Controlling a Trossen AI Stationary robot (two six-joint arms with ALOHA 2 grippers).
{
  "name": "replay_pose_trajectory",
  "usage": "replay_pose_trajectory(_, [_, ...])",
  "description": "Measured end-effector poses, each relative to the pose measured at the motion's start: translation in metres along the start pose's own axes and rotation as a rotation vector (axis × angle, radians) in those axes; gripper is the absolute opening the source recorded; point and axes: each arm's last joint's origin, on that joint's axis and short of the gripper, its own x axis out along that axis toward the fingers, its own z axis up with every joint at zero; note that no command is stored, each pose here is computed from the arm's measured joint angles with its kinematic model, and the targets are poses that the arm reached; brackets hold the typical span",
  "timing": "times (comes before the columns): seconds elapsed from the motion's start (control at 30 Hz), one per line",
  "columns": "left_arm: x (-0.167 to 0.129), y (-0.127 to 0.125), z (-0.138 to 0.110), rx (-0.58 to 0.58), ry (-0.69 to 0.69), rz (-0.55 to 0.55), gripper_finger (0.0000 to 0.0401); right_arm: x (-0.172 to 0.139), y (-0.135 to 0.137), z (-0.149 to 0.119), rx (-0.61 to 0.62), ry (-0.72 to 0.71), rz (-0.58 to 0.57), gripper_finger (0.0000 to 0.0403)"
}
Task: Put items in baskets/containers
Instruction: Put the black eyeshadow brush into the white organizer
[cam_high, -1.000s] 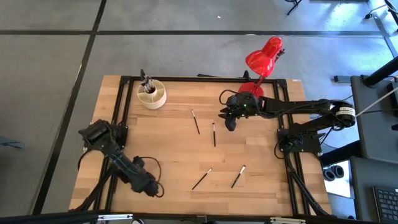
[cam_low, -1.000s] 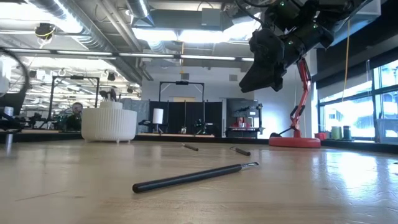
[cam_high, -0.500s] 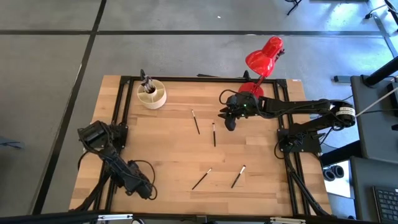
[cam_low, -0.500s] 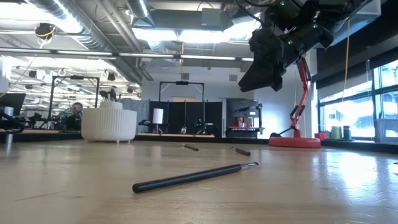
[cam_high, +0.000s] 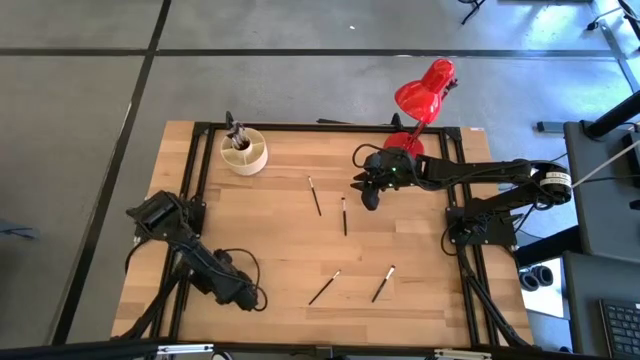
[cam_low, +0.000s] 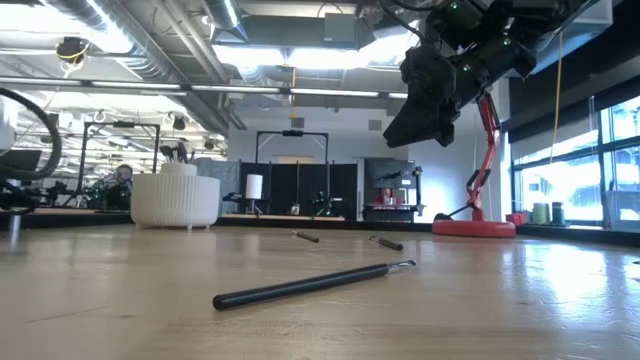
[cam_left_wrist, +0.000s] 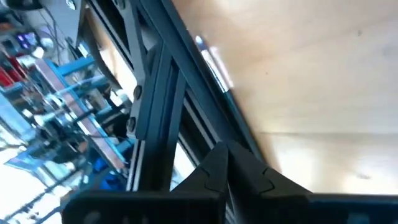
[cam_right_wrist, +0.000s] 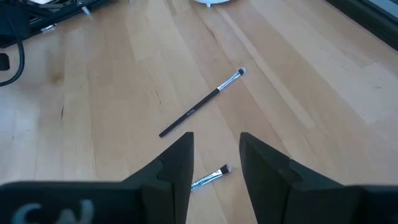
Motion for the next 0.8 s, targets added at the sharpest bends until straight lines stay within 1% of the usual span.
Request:
replay_pose_trajectory(0.1, [0.002, -0.001, 0.002, -0.060, -0.002, -0.003, 0.0003, 0.000, 0.000, 0.000, 0.000, 0.000, 0.000, 0.0129])
replay_pose_trajectory(0.2, [0.006, -0.003, 0.002, -0.088, -0.005, -0.023, 0.0003, 0.000, 0.000, 0.000, -0.001, 0.000, 0.000, 0.0129])
replay_pose_trajectory(0.37, [0.017, -0.004, 0.001, -0.117, -0.014, -0.027, 0.0003, 0.000, 0.000, 0.000, -0.004, 0.000, 0.000, 0.0129])
replay_pose_trajectory(0.57, [0.031, 0.002, -0.004, -0.152, -0.013, 0.023, 0.0003, 0.000, 0.000, 0.000, -0.003, 0.000, 0.000, 0.0129])
replay_pose_trajectory(0.8, [0.036, 0.001, -0.009, -0.195, -0.028, 0.005, 0.0003, 0.000, 0.000, 0.000, -0.003, 0.000, 0.000, 0.0129])
